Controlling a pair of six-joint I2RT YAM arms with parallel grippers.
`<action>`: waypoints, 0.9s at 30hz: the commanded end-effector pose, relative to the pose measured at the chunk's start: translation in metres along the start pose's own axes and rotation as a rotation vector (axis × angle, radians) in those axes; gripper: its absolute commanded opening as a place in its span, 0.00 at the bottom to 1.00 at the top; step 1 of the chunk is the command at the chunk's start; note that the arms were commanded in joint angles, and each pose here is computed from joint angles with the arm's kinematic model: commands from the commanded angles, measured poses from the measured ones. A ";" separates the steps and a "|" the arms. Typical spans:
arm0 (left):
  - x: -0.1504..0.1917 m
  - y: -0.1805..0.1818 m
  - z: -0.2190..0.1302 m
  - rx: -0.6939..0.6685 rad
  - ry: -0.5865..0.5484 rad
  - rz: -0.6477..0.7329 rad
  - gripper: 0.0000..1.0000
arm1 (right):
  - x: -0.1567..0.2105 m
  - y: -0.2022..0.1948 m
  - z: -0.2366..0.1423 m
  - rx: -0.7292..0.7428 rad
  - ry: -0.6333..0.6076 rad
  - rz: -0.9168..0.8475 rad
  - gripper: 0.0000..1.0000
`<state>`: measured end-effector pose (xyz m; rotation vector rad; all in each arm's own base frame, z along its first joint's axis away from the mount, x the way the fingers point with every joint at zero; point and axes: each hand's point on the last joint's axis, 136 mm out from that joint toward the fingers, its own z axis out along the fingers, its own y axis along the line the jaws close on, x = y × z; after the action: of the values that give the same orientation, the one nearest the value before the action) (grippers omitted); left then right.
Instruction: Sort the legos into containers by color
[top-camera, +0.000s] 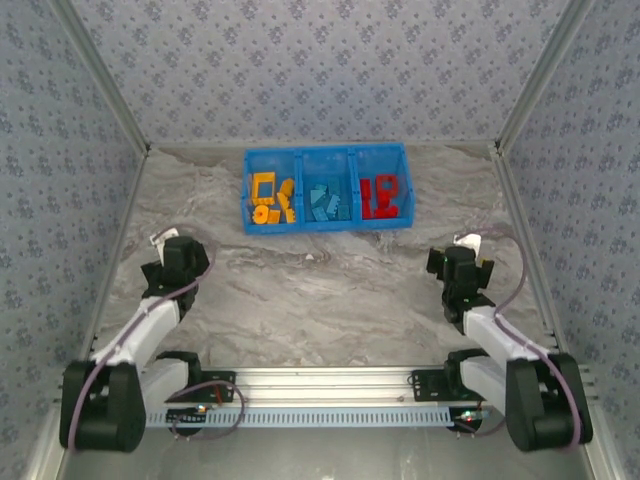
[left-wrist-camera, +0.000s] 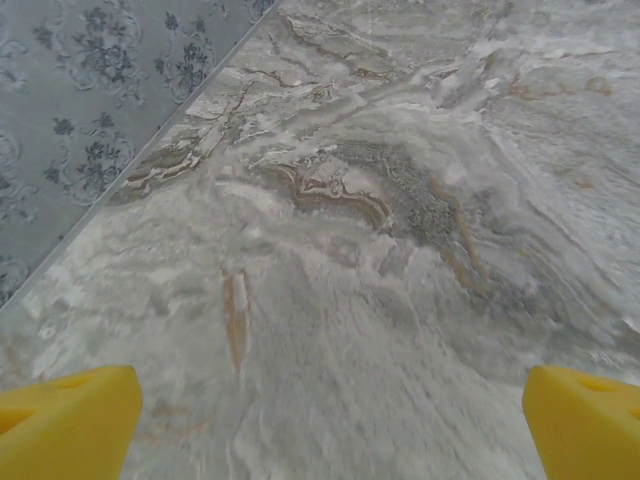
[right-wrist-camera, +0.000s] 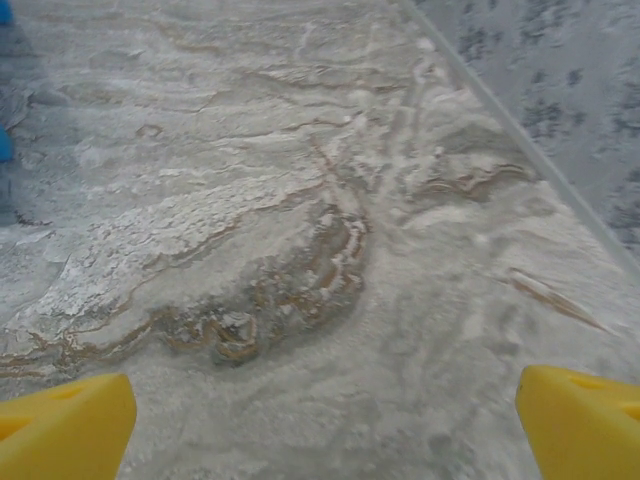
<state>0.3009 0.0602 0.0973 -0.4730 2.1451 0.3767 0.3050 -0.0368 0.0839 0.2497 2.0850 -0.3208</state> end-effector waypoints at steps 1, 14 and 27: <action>-0.031 -0.021 0.019 0.055 -0.093 0.023 0.98 | -0.048 0.022 0.012 -0.108 -0.156 0.010 1.00; -0.050 -0.061 0.060 0.202 -0.198 0.060 0.98 | -0.038 0.049 0.046 -0.283 -0.200 -0.074 1.00; -0.040 -0.059 0.057 0.239 -0.258 0.039 0.98 | -0.042 0.030 0.064 -0.174 -0.141 -0.007 1.00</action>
<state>0.3768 0.0420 0.0687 -0.2357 2.0029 0.2213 0.3849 -0.0233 0.0878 0.0611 1.9386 -0.1351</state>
